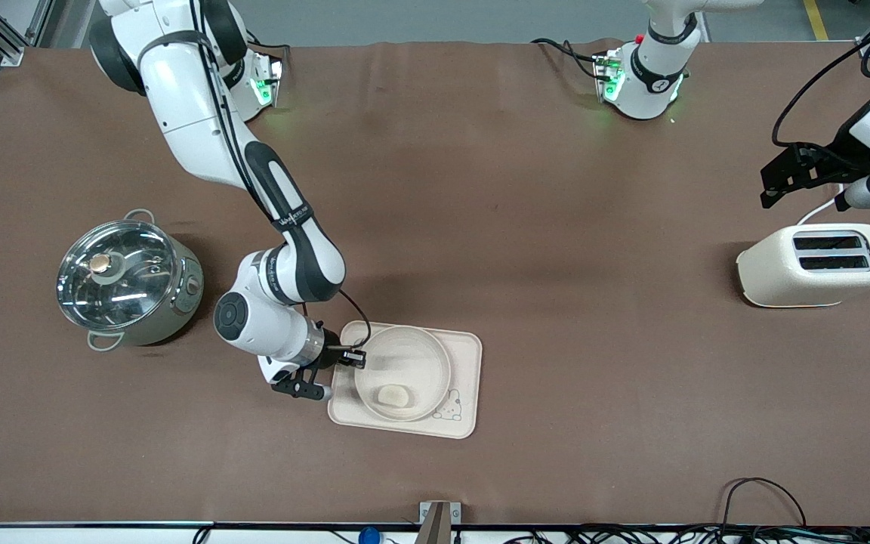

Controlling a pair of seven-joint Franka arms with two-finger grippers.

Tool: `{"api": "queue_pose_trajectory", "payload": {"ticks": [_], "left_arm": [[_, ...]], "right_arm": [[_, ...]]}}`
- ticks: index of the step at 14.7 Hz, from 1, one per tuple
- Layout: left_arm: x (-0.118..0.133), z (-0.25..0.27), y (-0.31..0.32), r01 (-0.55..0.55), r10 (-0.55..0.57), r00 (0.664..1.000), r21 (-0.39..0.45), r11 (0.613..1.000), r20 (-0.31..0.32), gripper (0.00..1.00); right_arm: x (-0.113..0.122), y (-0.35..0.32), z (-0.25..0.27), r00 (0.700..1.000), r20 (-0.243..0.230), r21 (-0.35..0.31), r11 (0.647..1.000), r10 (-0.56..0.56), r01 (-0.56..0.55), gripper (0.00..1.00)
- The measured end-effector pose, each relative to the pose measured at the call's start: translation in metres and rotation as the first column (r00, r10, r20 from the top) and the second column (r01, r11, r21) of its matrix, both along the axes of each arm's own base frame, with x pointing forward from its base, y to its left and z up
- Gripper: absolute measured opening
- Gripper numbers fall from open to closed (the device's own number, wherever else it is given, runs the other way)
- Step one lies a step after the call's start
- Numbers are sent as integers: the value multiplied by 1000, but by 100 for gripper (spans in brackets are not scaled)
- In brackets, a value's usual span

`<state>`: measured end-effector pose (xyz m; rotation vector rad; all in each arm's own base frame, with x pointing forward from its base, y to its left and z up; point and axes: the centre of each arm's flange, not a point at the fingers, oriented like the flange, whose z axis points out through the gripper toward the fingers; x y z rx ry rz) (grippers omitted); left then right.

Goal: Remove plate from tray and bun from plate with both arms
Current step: 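Lift the plate off the tray and set it down beyond the tray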

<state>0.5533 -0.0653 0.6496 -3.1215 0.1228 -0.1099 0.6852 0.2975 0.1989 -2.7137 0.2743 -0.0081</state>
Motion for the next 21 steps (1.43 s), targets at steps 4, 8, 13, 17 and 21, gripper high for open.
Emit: {"api": "queue_pose_trajectory", "payload": {"ticks": [4, 8, 13, 17, 21], "left_arm": [[0, 0, 0, 0, 0, 1000, 0, 1000, -1, 100], [0, 0, 0, 0, 0, 1000, 0, 1000, -1, 100], [-2, -2, 0, -1, 1, 1000, 2, 1000, -20, 100], [-2, -2, 0, -1, 1, 1000, 3, 1000, -24, 100], [-6, -5, 1, -1, 1, 998, 7, 1000, -56, 100]], "right_arm": [[-48, 25, 43, 999, -23, 19, 999, 50, -49, 4], [-131, 38, 57, 991, -75, -8, 994, 107, -108, 4], [-199, 35, 24, 988, -112, -51, 992, 106, -112, 4], [-219, 48, 13, 992, -61, -70, 991, 110, -114, 4], [-226, 53, 4, 993, -53, -78, 990, 110, -114, 19]]}}
